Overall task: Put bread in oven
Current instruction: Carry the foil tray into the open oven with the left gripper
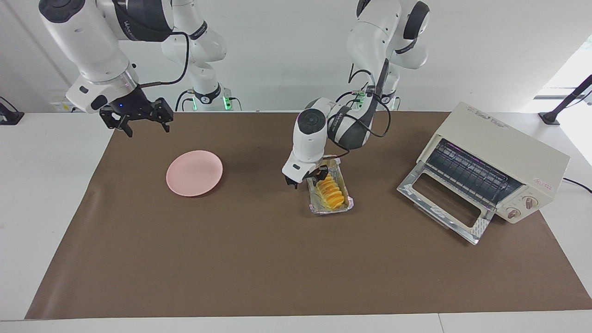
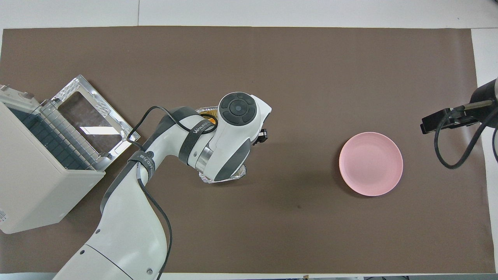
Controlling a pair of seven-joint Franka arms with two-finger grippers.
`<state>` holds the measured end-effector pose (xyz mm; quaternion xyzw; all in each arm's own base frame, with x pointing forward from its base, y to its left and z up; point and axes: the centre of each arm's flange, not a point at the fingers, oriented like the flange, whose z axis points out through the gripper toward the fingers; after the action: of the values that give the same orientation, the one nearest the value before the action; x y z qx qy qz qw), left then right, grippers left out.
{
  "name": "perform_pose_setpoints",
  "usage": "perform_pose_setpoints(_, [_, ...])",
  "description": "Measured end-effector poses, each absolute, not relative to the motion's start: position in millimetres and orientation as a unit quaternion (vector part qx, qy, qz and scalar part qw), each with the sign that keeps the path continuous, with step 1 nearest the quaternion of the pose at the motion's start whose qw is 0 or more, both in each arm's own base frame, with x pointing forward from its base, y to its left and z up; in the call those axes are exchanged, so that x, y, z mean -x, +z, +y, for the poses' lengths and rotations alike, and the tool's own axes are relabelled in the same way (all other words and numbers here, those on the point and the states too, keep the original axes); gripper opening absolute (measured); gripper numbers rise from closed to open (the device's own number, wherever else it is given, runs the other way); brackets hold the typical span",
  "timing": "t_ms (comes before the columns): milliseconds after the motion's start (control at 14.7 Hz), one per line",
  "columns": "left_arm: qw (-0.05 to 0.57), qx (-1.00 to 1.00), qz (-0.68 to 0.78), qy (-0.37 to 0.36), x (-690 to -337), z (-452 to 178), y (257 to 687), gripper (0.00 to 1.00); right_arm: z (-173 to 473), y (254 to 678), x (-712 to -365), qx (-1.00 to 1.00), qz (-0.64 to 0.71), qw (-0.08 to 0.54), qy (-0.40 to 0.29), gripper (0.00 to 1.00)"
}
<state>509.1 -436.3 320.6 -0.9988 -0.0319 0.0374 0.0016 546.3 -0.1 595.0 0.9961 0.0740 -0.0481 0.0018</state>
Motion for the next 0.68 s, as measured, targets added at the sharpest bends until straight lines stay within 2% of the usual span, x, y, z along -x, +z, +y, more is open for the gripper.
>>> perform_pose_setpoints(341, [0.015, 0.997, -0.065, 0.048, -508.8, -428.3, 314.4, 0.02, -1.0, 588.2, -542.6, -0.997, 0.061, 0.002, -0.051, 1.00])
perform_pose_setpoints(478, [0.027, 0.994, -0.087, 0.057, -517.4, -421.4, 327.9, 0.02, -1.4, 592.2, -540.7, -0.997, 0.052, 0.003, -0.047, 1.00])
perform_pose_setpoints(682, [0.035, 0.988, -0.139, 0.051, -550.9, -395.7, 374.5, 0.02, -2.2, 605.6, -534.5, -0.998, 0.049, 0.003, -0.035, 1.00])
